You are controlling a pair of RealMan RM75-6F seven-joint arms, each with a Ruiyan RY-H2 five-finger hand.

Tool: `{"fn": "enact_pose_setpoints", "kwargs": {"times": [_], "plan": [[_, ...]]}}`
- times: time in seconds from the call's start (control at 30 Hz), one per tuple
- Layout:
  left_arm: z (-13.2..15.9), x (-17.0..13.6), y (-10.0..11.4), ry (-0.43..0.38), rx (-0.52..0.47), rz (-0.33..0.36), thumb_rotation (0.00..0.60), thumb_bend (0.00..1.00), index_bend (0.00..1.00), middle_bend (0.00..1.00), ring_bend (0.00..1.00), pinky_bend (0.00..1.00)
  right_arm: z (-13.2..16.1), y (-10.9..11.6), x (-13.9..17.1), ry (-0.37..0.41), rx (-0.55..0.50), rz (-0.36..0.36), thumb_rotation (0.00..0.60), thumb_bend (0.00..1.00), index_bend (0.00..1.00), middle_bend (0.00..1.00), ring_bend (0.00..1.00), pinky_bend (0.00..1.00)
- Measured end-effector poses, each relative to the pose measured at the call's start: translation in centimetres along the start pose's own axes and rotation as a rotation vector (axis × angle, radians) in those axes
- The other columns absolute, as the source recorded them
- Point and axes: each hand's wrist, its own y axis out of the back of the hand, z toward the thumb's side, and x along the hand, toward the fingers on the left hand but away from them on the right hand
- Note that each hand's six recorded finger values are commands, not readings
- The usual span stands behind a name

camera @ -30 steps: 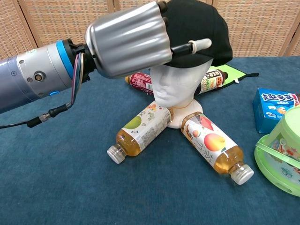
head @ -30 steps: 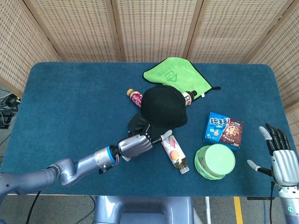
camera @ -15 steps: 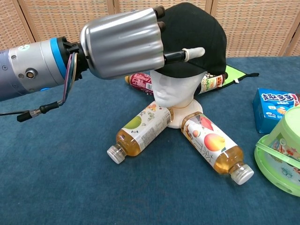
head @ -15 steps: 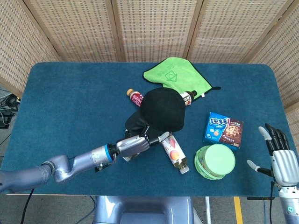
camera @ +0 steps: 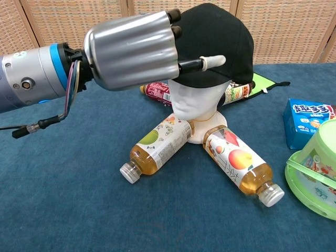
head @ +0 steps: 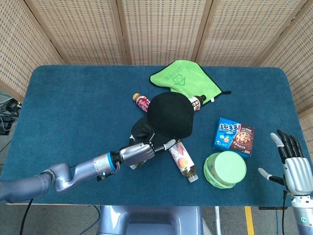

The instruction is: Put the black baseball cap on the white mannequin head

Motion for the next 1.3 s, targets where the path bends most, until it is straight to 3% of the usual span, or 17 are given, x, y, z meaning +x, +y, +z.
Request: {"fn": "enact_pose_setpoints", "kwargs": {"times": [0.7, 1.3], "plan": [[2.0, -1.2, 0.6, 0.007, -0.030, 0.007, 0.600, 0.00, 0.00, 0.78, 0.57, 0.46, 0.0, -0.1, 0.0, -0.002, -0.001, 0.005, 0.600, 0.05, 0.00, 0.00, 0.00, 0.00], [2.7, -3.0, 0.5, 0.020, -0.065, -0.031, 0.600, 0.00, 0.00, 0.79, 0.54, 0.46, 0.1, -0.2, 0.0, 0.001, 0.001, 0.009, 0.600, 0.05, 0.00, 0.00, 0.00, 0.00]]}}
